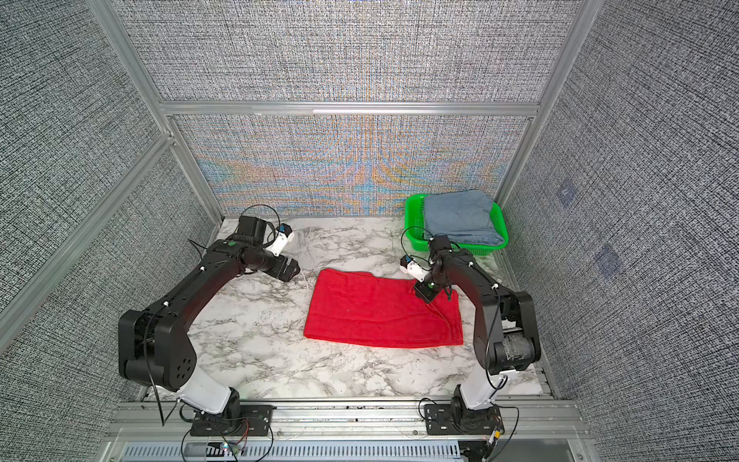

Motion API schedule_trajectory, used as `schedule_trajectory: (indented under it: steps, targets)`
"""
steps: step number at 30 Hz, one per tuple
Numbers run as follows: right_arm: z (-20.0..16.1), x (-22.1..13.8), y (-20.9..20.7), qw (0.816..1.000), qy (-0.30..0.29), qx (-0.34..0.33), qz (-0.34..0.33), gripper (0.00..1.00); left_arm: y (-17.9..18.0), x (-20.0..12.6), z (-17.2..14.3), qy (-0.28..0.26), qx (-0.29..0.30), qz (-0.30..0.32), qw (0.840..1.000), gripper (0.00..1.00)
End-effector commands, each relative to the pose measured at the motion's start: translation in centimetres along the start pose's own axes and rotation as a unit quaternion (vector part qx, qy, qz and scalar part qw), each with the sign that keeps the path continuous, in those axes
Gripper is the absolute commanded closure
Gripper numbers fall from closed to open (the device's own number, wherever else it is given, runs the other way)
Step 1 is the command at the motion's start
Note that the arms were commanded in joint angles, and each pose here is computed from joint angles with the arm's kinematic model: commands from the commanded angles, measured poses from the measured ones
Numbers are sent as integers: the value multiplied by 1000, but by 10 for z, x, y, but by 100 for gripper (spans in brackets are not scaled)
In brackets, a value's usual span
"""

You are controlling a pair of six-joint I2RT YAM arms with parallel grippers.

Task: Roll up the long pants
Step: Fold the long pant at the center of the board.

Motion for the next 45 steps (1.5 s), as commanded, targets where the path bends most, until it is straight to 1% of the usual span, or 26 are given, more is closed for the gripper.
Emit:
schedule_trajectory:
  steps: [1, 10, 12, 14, 15, 17, 18, 20, 25, 29, 33, 36, 39, 42, 45]
  targets:
    - [-9, -7, -3, 1000, -2, 25, 4, 90, -2, -2, 3, -11, 11, -4, 1000, 1]
    - [-31, -21, -29, 996, -31, 77, -18, 87, -3, -2, 1, -10, 14, -6, 1000, 1]
    - [-35, -22, -36, 995, -33, 89, -26, 79, -4, -1, 0, -11, 15, -9, 1000, 1]
    - [-39, -21, -43, 994, -33, 102, -35, 62, -5, -1, 0, -10, 16, -14, 1000, 1]
    - [-40, -22, -47, 993, -33, 107, -41, 55, -6, 0, -1, -10, 17, -15, 1000, 1]
    - [-43, -22, -56, 991, -29, 119, -59, 47, -6, 0, -2, -9, 18, -17, 1000, 1]
    - [-44, -23, -60, 990, -28, 124, -66, 46, -7, 0, -2, -8, 19, -19, 1000, 1]
    - [-47, -25, -68, 987, -27, 136, -80, 44, -8, 0, -3, -7, 19, -21, 1000, 1]
    - [-44, -35, -76, 984, -33, 143, -105, 44, -9, 0, -6, -6, 22, -22, 1000, 1]
    - [-44, -43, -71, 984, -32, 139, -102, 43, -12, 2, -11, 0, 20, -32, 999, 1]
    - [-55, -45, -62, 985, -21, 139, -101, 42, -26, 9, -20, 18, 23, -84, 996, 1]
    - [-65, -43, -55, 984, -15, 144, -99, 41, -41, 15, -30, 44, 34, -139, 989, 1]
    - [-71, -41, -51, 984, -14, 150, -97, 41, -49, 26, -42, 70, 39, -180, 980, 1]
    - [-70, -43, -51, 983, -21, 152, -98, 41, -50, 38, -49, 85, 29, -190, 978, 1]
    - [-59, -51, -54, 984, -38, 144, -97, 41, -51, 46, -54, 94, 21, -195, 976, 1]
Point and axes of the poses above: each gripper's point midway between its finger pads, its own x axis out along the fingers, its own y axis along the line the jaws close on, z = x × y, the point moved 2 cm from there along -x, back along the fingers
